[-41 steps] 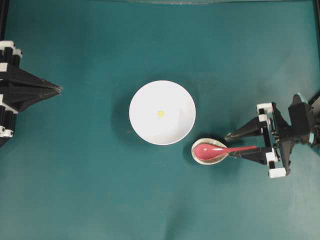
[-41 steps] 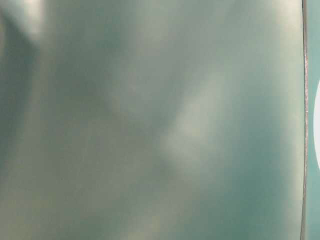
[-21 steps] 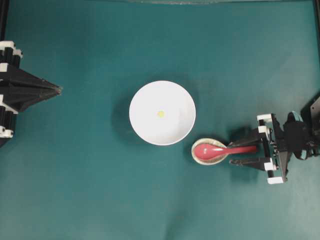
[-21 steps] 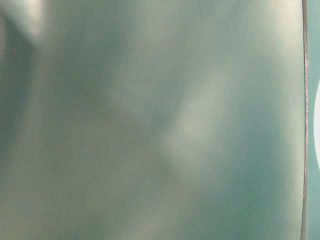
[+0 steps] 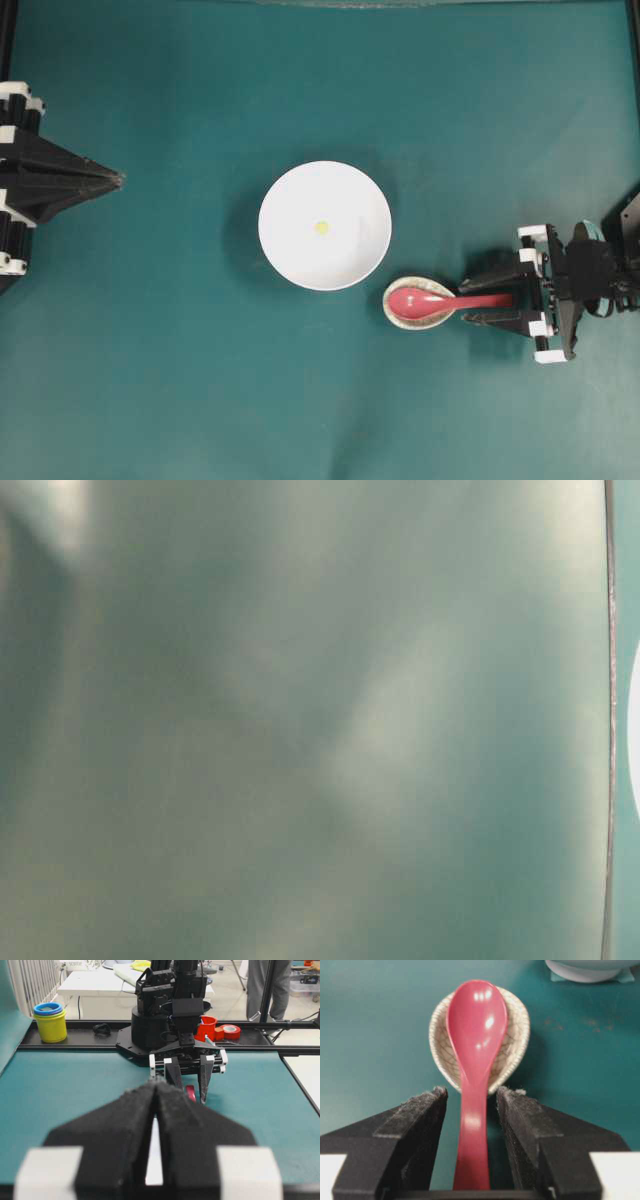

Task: Scoop the yellow hexagonal prism block from the bowl with a spoon using the right arm.
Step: 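Lower the right gripper and close it on the red spoon handle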

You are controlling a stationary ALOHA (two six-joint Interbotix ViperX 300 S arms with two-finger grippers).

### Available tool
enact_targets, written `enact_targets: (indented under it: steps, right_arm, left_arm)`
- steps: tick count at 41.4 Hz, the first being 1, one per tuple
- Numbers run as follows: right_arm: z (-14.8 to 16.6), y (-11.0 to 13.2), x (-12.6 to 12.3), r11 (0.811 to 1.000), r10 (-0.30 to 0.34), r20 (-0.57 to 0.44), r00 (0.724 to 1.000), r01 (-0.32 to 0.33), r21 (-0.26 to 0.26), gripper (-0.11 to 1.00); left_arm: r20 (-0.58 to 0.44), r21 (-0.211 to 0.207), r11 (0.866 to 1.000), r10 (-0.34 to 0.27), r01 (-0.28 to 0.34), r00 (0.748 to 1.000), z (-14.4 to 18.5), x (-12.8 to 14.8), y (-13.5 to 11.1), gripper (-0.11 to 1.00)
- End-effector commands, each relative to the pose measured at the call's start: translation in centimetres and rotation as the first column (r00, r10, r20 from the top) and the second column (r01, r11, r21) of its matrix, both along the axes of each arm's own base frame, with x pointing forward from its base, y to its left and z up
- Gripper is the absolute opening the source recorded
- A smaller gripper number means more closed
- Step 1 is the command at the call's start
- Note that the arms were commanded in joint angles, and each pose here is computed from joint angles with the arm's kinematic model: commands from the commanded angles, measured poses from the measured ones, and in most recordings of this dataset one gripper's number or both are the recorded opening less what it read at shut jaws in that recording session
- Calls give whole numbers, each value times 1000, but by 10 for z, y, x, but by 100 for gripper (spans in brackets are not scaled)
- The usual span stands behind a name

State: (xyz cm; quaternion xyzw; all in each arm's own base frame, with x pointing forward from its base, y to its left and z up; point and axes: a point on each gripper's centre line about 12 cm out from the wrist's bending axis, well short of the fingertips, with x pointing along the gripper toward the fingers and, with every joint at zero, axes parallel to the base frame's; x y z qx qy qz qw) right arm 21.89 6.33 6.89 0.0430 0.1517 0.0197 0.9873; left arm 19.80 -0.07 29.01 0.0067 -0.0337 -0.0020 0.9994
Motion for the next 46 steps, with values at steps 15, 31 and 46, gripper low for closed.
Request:
enact_targets:
  steps: [15,31,46]
  right_arm:
    - [0,0,1,1000,-8,-8,1000,8,6,52]
    - [-1,-1,-1,1000,-8,-18,1000,8,3,46]
    - [4,0,0,1000,-8,-1,1000,8,17,22]
  left_arm:
    - [9,5,1000,-2,2,1000,5,3,0,0]
    - [9,6,1000,-2,2,1000,4,2,0,0]
    - [9,6,1000,-2,2,1000,4,2,0,0]
